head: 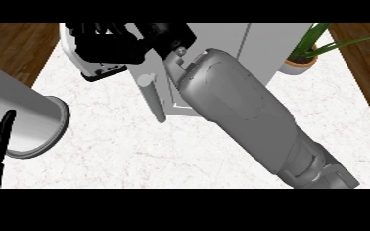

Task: Pick up the wine, place it into the cabinet and close the cabinet

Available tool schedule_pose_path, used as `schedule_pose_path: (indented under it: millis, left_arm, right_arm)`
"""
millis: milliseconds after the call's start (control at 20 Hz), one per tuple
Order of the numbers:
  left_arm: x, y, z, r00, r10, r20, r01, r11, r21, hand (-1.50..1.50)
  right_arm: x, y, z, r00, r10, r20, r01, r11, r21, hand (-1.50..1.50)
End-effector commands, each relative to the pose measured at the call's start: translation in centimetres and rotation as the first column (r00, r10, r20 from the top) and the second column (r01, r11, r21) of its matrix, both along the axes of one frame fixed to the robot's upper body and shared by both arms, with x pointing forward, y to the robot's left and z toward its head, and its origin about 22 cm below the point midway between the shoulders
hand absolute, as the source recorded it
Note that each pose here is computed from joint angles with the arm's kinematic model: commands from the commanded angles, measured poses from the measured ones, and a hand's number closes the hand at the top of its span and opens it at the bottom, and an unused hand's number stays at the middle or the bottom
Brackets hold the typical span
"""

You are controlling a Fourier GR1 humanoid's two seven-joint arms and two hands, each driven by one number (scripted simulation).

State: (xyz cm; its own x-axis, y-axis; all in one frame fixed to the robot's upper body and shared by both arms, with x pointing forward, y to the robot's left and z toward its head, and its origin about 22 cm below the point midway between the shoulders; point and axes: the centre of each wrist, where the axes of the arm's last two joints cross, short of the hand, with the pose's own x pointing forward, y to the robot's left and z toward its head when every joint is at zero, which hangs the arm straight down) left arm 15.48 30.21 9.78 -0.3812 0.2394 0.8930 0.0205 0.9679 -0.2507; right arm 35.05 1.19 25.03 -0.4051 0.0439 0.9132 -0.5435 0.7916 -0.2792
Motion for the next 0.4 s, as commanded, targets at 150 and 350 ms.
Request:
schedule_pose_path:
  millis: [150, 350]
  left_arm:
    - [0.5, -0.1, -0.1, 1.000, -0.011, -0.007, 0.011, 1.000, -0.003, -1.50]
    - [0.0, -0.6, 0.5, 1.000, -0.019, 0.006, 0.019, 1.000, -0.009, -1.50]
  right_arm:
    - [4.8, -4.5, -1.3, 0.986, -0.167, 0.009, 0.167, 0.983, -0.071, 1.50]
    - [5.1, -4.5, -2.5, 0.982, -0.188, 0.034, 0.190, 0.978, -0.081, 1.50]
